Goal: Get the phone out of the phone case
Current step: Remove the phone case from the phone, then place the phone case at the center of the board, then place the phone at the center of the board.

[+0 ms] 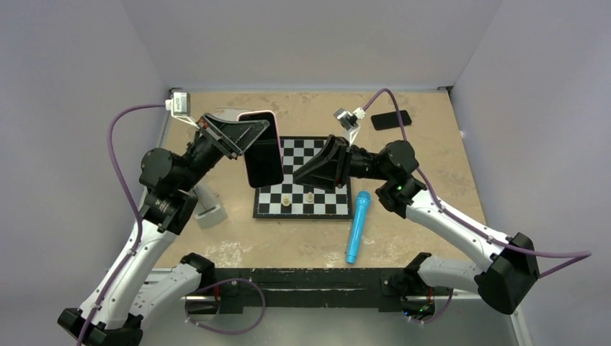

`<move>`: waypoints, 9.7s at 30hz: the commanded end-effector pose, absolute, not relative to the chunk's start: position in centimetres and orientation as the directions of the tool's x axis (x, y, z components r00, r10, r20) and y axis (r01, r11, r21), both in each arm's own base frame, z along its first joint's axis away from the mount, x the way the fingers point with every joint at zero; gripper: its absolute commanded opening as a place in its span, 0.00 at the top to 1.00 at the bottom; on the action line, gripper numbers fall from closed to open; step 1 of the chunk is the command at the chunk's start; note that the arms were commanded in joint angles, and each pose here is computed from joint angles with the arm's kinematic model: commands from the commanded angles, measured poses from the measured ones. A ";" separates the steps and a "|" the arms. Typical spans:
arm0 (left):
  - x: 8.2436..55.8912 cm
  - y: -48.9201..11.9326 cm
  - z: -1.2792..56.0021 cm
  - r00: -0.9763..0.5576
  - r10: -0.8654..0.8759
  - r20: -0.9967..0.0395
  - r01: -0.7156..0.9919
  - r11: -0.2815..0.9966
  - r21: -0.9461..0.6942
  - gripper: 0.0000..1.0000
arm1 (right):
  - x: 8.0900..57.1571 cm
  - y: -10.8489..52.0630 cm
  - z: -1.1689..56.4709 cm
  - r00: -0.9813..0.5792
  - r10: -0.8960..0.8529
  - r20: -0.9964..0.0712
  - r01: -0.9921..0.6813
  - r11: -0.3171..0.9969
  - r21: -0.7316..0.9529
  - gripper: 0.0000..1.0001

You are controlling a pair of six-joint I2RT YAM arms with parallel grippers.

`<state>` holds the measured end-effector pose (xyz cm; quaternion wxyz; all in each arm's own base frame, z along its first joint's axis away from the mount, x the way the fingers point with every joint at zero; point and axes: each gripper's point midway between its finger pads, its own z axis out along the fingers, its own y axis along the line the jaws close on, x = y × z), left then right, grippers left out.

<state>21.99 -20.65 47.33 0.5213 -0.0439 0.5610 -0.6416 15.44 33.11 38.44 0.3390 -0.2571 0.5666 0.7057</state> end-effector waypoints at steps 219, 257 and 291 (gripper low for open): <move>48.6 -11.4 22.2 -0.022 -0.999 -0.029 -0.454 0.035 -0.890 0.00 | 29.8 18.0 27.1 -0.578 0.542 -0.611 -0.347 0.515 0.784 1.00; 32.8 -15.3 39.1 -0.036 -0.226 -0.974 0.380 0.898 -0.222 0.01 | 50.6 0.2 9.2 -0.251 0.943 -0.218 0.287 0.287 0.914 0.91; 34.6 -13.2 38.1 -0.083 -0.305 -0.949 0.336 0.888 -0.315 0.05 | 51.6 2.1 5.3 -0.114 0.989 -0.089 0.394 0.127 0.910 0.80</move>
